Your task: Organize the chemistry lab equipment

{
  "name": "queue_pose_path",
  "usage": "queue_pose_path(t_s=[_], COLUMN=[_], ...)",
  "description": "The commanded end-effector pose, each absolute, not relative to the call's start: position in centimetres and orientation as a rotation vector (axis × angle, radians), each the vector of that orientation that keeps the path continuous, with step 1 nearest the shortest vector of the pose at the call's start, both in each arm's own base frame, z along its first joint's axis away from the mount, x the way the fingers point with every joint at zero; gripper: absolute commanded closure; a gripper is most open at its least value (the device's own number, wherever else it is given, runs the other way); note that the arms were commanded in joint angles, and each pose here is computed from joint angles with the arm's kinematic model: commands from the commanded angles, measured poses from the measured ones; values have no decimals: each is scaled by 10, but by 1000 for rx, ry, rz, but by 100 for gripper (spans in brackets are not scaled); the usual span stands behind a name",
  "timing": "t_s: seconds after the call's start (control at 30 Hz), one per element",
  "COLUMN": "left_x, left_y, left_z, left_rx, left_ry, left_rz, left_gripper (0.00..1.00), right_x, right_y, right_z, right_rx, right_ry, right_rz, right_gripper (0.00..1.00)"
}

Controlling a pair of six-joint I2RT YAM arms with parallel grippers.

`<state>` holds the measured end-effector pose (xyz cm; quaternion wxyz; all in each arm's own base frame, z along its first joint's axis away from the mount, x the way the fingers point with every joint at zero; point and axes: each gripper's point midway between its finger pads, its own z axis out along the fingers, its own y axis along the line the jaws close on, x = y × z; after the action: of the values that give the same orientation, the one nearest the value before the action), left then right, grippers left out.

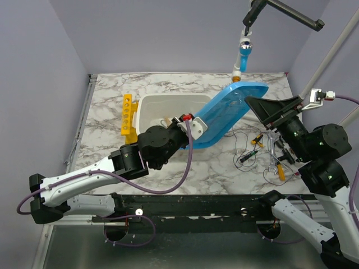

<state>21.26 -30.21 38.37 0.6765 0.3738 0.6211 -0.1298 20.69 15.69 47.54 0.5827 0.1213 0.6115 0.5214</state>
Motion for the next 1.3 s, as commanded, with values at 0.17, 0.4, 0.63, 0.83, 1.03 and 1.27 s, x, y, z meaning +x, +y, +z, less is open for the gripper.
queue_pose_path(t_s=[0.17, 0.4, 0.63, 0.83, 1.03, 1.27], left_x=[226, 204, 194, 187, 179, 180], left_y=[-254, -265, -276, -284, -297, -299], left_z=[390, 393, 377, 378, 387, 389], left_rx=[795, 891, 1013, 1051, 1056, 1061], left_ry=[1258, 1148, 1092, 991, 862, 779], left_rz=[-47, -163, -97, 20, 138, 247], left_gripper=[100, 100, 100, 100, 100, 100], right_x=[220, 238, 237, 228, 225, 220], right_y=[164, 156, 137, 124, 128, 124], right_z=[483, 455, 431, 438, 433, 423], right_rx=[443, 674, 825, 853, 827, 823], right_ry=[1361, 1397, 1413, 1374, 1443, 1461], right_rz=[1398, 1402, 1343, 1321, 1293, 1268], right_gripper=[0, 0, 0, 0, 4, 37])
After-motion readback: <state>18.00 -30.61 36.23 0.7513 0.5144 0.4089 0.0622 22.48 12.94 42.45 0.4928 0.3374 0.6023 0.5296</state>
